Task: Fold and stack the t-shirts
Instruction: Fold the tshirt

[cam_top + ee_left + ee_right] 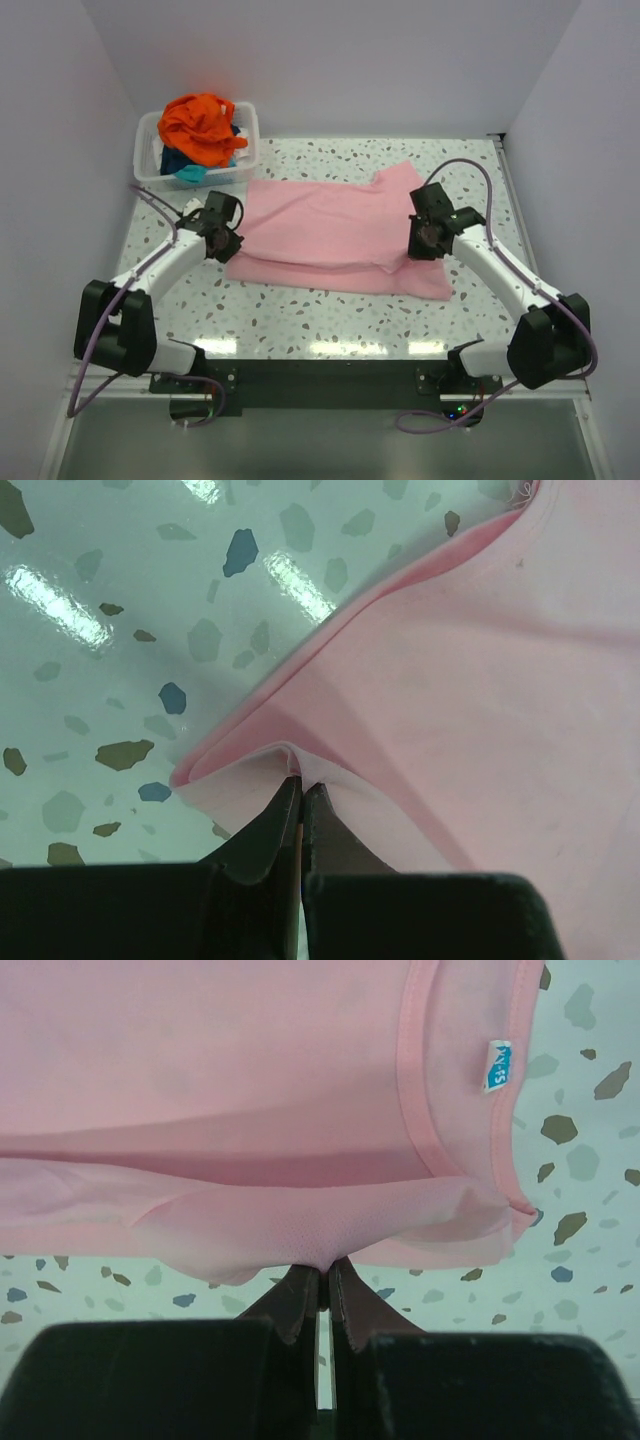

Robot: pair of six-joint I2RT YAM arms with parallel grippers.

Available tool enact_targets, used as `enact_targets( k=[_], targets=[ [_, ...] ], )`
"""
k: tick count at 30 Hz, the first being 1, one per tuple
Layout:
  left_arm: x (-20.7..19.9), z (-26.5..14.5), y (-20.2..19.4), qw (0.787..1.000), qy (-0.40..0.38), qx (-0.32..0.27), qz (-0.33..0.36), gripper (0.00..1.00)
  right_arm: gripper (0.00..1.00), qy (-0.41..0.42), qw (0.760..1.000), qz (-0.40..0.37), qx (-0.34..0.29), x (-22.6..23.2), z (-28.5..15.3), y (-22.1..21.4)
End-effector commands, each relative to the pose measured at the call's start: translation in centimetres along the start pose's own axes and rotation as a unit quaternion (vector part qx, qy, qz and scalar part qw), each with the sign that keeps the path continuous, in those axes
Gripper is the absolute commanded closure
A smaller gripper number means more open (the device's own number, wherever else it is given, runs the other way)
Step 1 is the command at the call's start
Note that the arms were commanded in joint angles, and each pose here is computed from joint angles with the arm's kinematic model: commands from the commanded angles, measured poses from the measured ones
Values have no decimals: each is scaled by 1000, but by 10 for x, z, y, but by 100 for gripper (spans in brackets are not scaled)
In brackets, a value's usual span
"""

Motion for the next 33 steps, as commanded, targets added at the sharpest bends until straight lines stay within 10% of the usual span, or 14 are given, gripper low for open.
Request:
enact_targets(
  k=[1,13,16,17,20,27,29,33],
  targets=[
    [-17,2,23,999,-19,-27,-1,100,100,33,999,2,-23,17,3,21],
    [-19,25,28,1000,10,-20,-5,90,100,21,1000,13,-20,22,35,40],
    [-19,27,33,1000,16,-25,-7,72,100,13,1000,18,-11,24,47,44],
    [-19,27,35,999,16,-29,-7,48,98,14,1000,22,-14,26,48,49],
    [-22,23,47,999,17,-43,-12,2,85,9,1000,27,-13,32,61,59],
    [-31,-2,64,998,-9,-56,-12,0,31,-16,999,21,-25,46,74,97],
    [-29,-6,60,998,-15,-52,-8,0,1,-2,1000,18,-26,45,64,95],
    [-26,-9,42,998,-49,-30,7,0,1,64,998,9,-7,46,47,68]
  ],
)
Point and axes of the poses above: each gripper's point midway between its finger pads, its own z axis out along the fingers, its own x axis along the line the jaws close on, y = z × x, the point moved 3 cm from there along -z, back along the fingers, and after that the axes turned 13 degrees about z, right-handed, at the moved point
